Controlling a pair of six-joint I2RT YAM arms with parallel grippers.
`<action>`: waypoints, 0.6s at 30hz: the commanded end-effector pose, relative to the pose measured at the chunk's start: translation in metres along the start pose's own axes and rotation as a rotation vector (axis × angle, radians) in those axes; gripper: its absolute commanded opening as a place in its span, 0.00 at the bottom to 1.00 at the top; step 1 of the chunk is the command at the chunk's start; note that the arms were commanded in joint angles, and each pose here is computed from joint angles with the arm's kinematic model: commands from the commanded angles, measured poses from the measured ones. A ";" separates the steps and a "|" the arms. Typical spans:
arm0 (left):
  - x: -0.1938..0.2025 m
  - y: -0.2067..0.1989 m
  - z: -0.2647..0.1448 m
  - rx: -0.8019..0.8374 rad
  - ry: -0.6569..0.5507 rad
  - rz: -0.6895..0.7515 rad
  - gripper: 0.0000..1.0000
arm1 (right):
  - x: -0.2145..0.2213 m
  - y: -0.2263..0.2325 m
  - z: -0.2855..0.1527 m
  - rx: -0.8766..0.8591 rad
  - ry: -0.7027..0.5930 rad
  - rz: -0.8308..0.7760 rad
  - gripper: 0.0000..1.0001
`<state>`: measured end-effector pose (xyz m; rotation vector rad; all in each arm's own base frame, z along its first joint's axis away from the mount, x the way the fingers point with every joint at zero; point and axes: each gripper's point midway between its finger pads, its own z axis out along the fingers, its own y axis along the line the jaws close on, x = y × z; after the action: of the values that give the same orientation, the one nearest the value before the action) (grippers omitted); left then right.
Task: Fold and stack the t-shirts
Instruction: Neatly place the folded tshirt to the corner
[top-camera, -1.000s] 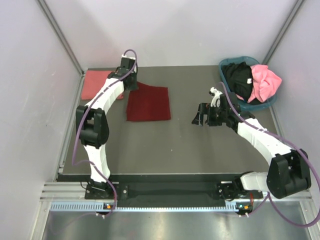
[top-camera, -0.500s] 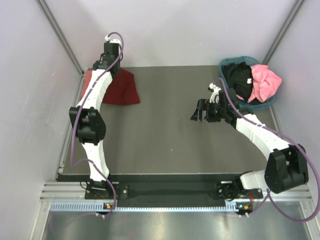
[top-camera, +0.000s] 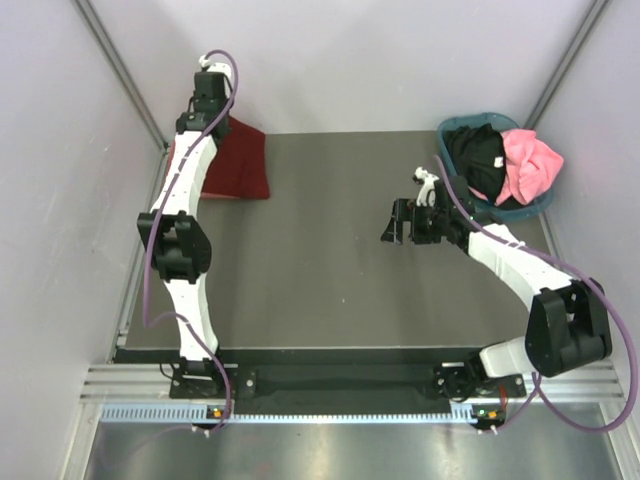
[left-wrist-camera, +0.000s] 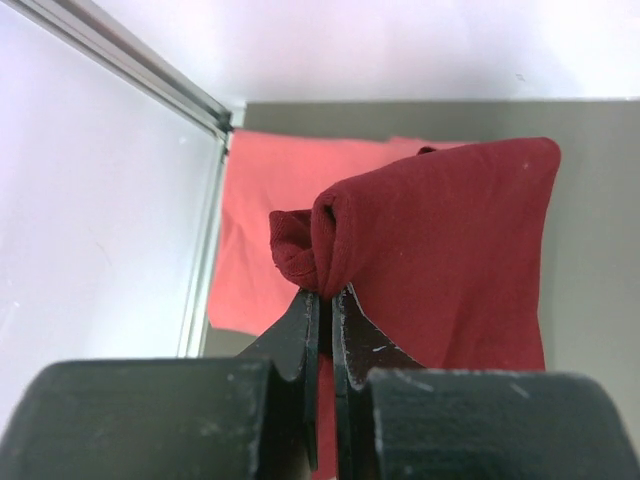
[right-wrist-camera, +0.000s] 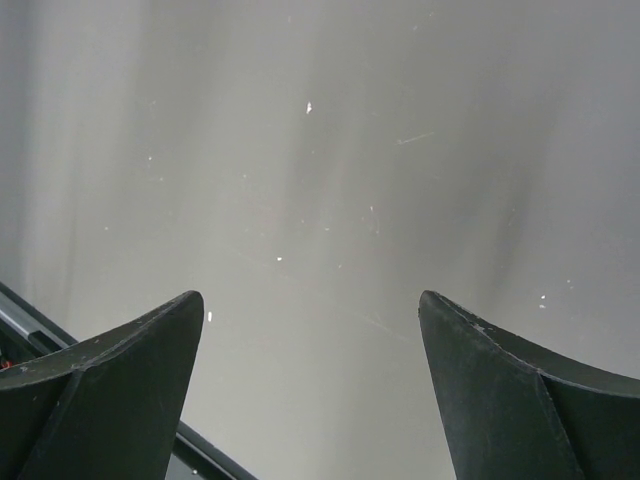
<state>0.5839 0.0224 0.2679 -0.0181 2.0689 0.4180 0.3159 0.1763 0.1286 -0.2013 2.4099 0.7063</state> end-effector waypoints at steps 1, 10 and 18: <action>-0.036 0.035 0.004 -0.047 -0.113 -0.039 0.00 | -0.028 0.007 -0.006 -0.007 -0.069 -0.042 0.89; -0.005 0.066 0.067 -0.072 -0.098 -0.070 0.00 | -0.026 -0.005 0.003 0.021 -0.048 -0.036 0.90; 0.023 0.092 0.122 -0.202 -0.115 -0.061 0.00 | -0.023 -0.011 0.012 0.034 -0.027 -0.026 0.90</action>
<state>0.6333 0.1341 0.1733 -0.1363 2.0949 0.5221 0.3264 0.1720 0.1111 -0.1951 2.4552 0.6661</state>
